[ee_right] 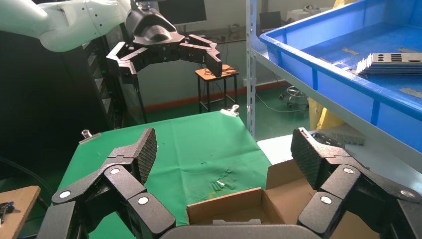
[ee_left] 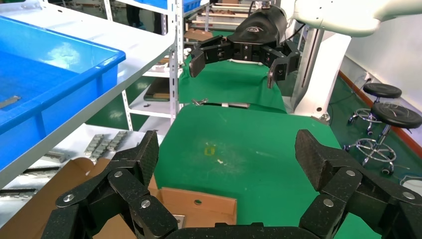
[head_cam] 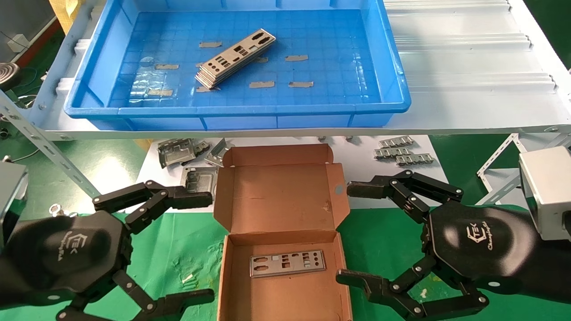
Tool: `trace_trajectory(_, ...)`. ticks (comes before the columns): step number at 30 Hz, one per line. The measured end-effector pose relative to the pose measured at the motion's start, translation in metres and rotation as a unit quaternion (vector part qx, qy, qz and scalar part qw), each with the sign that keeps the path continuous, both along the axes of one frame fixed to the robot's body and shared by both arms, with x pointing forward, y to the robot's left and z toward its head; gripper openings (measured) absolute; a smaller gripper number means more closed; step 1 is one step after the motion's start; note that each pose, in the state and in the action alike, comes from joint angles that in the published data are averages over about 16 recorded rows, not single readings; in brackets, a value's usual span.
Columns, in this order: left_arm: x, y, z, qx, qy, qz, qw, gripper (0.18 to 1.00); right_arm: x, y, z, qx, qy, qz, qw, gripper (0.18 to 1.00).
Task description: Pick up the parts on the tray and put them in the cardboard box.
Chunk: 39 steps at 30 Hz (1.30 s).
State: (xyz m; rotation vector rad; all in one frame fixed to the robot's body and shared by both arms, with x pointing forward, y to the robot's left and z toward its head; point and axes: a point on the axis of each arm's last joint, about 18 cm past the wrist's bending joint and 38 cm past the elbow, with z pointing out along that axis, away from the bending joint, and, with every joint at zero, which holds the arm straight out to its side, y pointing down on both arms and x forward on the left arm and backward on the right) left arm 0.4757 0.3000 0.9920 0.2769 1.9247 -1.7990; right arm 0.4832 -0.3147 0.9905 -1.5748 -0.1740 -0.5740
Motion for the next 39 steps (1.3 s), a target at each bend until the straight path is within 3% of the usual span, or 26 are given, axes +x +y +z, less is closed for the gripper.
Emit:
trace_trajectory(23, 0.0, 0.0, 0.0, 0.0, 0.0, 0.0, 1.0, 1.001, 0.0, 0.0, 0.0, 0.0, 0.0, 0.0, 1.0, 0.972)
trace_trajectory(29, 0.0, 0.0, 0.0, 0.0, 0.0, 0.0, 1.0, 1.001, 0.0, 0.0, 0.0, 0.0, 0.0, 0.0, 1.0, 0.92)
trace_trajectory(39, 0.0, 0.0, 0.0, 0.0, 0.0, 0.0, 1.0, 1.001, 0.0, 0.0, 0.0, 0.0, 0.0, 0.0, 1.0, 0.733)
